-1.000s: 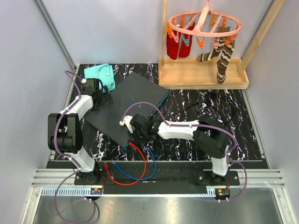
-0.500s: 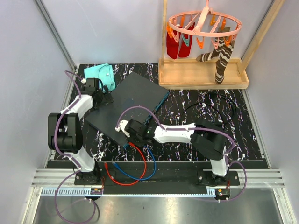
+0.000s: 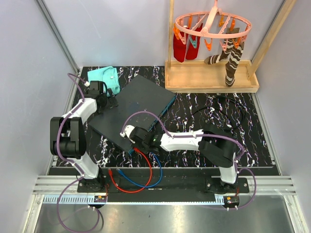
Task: Insert the plug into the switch port
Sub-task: Insert the connector into the switch port.
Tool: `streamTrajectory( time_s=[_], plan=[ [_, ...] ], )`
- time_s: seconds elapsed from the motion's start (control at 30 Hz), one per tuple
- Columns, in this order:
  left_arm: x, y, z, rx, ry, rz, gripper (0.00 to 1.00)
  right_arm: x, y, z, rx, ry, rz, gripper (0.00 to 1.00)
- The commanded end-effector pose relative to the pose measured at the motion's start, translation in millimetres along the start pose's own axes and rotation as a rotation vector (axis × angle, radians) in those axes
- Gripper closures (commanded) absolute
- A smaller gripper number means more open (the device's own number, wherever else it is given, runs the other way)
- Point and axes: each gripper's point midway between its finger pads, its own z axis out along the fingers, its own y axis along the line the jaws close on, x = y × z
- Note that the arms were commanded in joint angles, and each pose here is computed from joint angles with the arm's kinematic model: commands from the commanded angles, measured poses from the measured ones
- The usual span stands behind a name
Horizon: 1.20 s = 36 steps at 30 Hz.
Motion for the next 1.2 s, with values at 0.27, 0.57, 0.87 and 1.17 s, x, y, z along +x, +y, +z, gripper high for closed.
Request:
streamTrajectory(
  time_s=[0.27,0.57,0.87,1.17],
  plan=[
    [13.8,-4.9,6.7,0.004,0.063,-0.003,0.01,-97.1,-2.1,-29.0,0.011,-0.337,0.056,1.00],
    [15.6,-7.3,7.5,0.013,0.071,-0.002,0.01,-93.2,1.0,-19.6,0.009,-0.409,0.080,1.00],
    [21.3,-11.4,8.2,0.025,0.087,0.012,0.01,-110.1,-2.0,-29.6,0.013,-0.533,0.128,1.00],
    [14.0,-11.5,4.2,0.016,0.057,0.041,0.01,-110.4,-8.0,-38.3,0.010,-0.519,0.129,0.87]
  ],
)
